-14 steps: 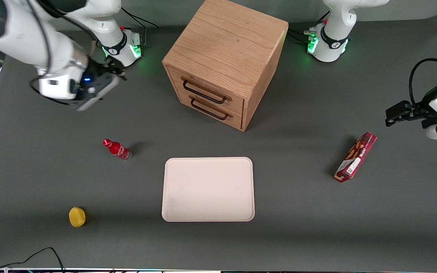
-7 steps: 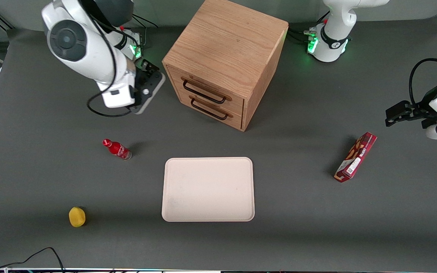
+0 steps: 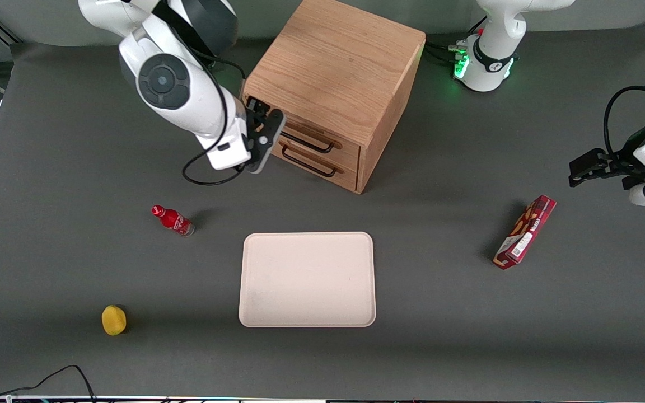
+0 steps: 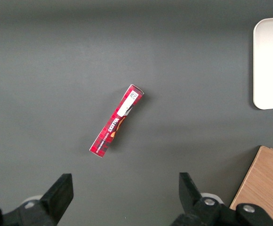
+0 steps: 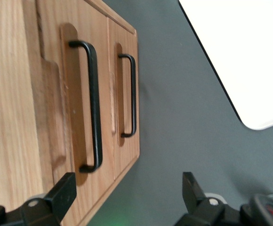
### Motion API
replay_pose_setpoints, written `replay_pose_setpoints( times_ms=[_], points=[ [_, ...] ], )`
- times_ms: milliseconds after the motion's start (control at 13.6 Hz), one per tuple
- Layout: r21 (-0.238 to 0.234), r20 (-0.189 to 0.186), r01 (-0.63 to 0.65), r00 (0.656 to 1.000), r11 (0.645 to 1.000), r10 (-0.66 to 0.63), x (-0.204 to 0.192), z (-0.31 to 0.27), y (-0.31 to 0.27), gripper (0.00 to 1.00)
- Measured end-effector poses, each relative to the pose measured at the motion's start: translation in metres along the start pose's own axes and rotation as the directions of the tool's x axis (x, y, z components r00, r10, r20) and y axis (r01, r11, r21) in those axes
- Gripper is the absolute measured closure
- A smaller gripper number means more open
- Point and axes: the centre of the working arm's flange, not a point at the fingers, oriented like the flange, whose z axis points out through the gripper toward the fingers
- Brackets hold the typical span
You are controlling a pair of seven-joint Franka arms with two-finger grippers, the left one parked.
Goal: Open upper drawer
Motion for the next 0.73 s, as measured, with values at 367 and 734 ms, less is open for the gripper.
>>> replay_pose_setpoints(
  times_ms=[367, 734],
  points=[
    [0.032, 0.004, -0.019, 1.0, 0.999, 0.019, 0.024, 0.015, -0.003, 0.0],
    [0.052, -0.007, -0.051, 0.999, 0.997, 0.052, 0.042, 0.036, 0.0, 0.0]
  ],
)
